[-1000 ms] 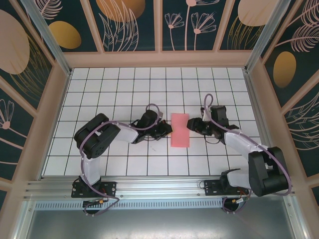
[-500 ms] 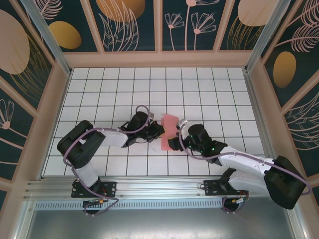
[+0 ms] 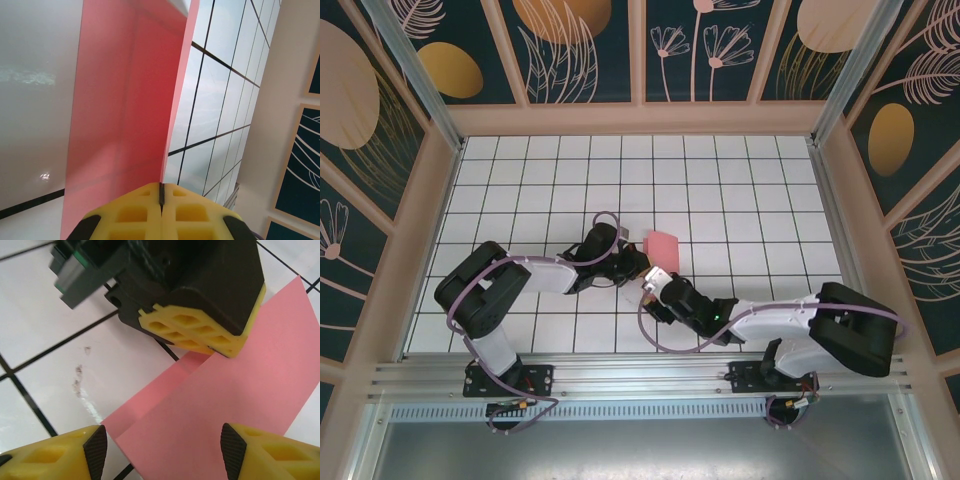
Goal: Fold a paper plane with a square sheet of paper (pick it up from the middle)
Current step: Fold the triangle a second time at the center of the table.
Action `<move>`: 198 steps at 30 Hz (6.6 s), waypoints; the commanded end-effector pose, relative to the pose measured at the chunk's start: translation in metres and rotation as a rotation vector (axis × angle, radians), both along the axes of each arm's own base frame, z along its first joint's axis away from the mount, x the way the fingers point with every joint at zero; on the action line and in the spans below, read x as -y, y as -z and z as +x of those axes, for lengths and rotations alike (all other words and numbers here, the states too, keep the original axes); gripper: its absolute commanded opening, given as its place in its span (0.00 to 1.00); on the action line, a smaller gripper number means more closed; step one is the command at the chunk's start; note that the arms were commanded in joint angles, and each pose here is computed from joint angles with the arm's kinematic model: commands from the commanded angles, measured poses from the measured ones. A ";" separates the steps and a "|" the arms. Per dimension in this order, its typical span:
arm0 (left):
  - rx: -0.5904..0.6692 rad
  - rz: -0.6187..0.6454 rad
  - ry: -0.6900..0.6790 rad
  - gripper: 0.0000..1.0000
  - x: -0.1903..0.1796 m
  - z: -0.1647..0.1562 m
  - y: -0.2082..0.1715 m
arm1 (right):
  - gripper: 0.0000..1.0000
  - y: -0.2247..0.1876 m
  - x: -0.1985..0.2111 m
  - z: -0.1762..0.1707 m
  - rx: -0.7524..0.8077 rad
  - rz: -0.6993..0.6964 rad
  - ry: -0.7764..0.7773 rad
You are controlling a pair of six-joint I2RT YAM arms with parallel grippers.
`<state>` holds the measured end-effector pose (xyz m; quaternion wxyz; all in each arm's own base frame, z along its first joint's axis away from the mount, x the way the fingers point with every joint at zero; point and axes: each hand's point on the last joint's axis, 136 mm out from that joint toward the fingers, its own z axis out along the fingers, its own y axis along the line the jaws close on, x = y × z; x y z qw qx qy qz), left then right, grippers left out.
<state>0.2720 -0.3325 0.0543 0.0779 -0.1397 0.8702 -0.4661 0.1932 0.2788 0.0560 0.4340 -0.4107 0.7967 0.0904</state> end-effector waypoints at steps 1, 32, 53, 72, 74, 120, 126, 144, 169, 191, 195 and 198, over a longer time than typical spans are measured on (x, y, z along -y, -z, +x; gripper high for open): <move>0.010 0.002 0.005 0.00 0.002 0.003 -0.005 | 0.64 -0.017 -0.012 0.017 0.101 0.003 0.044; 0.087 0.150 -0.046 0.46 -0.018 0.017 -0.018 | 0.00 -0.030 -0.012 0.023 -0.101 0.212 0.124; 0.158 0.202 -0.052 0.34 -0.042 -0.002 -0.025 | 0.01 -0.040 0.017 0.041 -0.395 0.553 0.222; 0.118 0.215 0.002 0.16 0.001 -0.009 -0.001 | 0.00 -0.040 0.032 0.044 -0.577 0.765 0.276; 0.132 0.245 -0.048 0.16 -0.011 -0.007 -0.004 | 0.00 -0.043 0.030 0.045 -0.597 0.795 0.290; 0.010 0.333 0.034 0.10 -0.031 -0.035 0.064 | 0.00 0.000 0.018 0.040 -0.658 0.731 0.480; 0.003 0.363 0.046 0.10 -0.033 -0.036 0.072 | 0.00 0.000 0.025 0.043 -0.678 0.731 0.456; -0.013 0.441 0.083 0.10 -0.039 -0.040 0.086 | 0.00 0.005 0.047 0.056 -0.682 0.696 0.396; -0.020 0.475 0.100 0.10 -0.038 -0.040 0.091 | 0.02 0.016 0.059 0.073 -0.705 0.640 0.296; -0.026 0.487 0.106 0.10 -0.040 -0.042 0.093 | 0.04 0.023 0.054 0.079 -0.702 0.590 0.222; -0.027 0.489 0.108 0.10 -0.040 -0.042 0.094 | 0.04 0.023 0.054 0.080 -0.701 0.584 0.216; -0.027 0.489 0.108 0.10 -0.040 -0.042 0.094 | 0.04 0.026 0.055 0.082 -0.706 0.580 0.222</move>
